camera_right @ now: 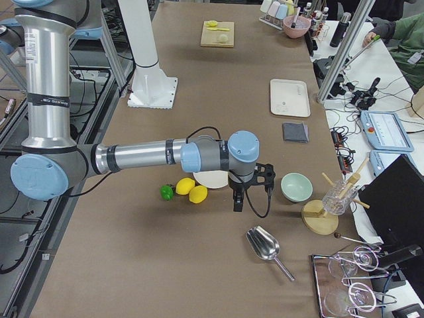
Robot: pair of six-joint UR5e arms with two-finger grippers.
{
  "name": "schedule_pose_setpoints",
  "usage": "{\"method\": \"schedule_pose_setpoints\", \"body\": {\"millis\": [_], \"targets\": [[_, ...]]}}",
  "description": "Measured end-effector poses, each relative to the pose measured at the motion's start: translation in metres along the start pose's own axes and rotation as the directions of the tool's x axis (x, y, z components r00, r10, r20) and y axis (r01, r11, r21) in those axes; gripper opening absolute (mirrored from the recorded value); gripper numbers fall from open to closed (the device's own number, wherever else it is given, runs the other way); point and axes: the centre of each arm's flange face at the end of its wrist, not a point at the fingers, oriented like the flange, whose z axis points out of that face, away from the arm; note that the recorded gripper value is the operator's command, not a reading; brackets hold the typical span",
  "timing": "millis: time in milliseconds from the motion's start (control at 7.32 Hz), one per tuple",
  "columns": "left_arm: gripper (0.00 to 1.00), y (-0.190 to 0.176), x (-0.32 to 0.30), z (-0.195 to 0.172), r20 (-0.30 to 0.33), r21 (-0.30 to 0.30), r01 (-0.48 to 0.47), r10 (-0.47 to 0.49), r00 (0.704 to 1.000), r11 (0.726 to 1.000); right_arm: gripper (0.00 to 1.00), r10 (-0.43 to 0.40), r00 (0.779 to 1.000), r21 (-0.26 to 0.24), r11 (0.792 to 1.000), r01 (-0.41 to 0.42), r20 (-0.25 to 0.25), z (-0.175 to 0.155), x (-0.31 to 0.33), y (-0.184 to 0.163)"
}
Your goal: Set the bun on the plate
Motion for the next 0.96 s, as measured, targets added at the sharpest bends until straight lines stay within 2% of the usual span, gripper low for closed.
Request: {"method": "schedule_pose_setpoints", "body": {"millis": [273, 547, 820, 957], "targets": [[0.98, 0.0, 0.0, 0.0, 0.002, 0.001, -0.003, 0.003, 1.0, 1.0, 1.0, -0.103, 0.994, 0.017, 0.995, 0.103, 0.021, 0.02, -0.036, -0.006], [0.98, -0.001, 0.0, 0.0, 0.003, 0.002, -0.004, 0.004, 1.0, 1.0, 1.0, -0.209, 0.976, 0.048, 0.977, 0.206, 0.059, 0.057, -0.053, -0.009], [0.98, -0.001, 0.0, 0.0, 0.003, 0.002, -0.004, 0.003, 1.0, 1.0, 1.0, -0.25, 0.964, 0.076, 0.967, 0.243, 0.096, 0.098, -0.063, -0.006], [0.98, 0.0, -0.001, 0.0, 0.003, 0.001, -0.002, 0.002, 1.0, 1.0, 1.0, -0.245, 0.963, 0.078, 0.968, 0.238, 0.114, 0.115, -0.073, -0.002]]}}
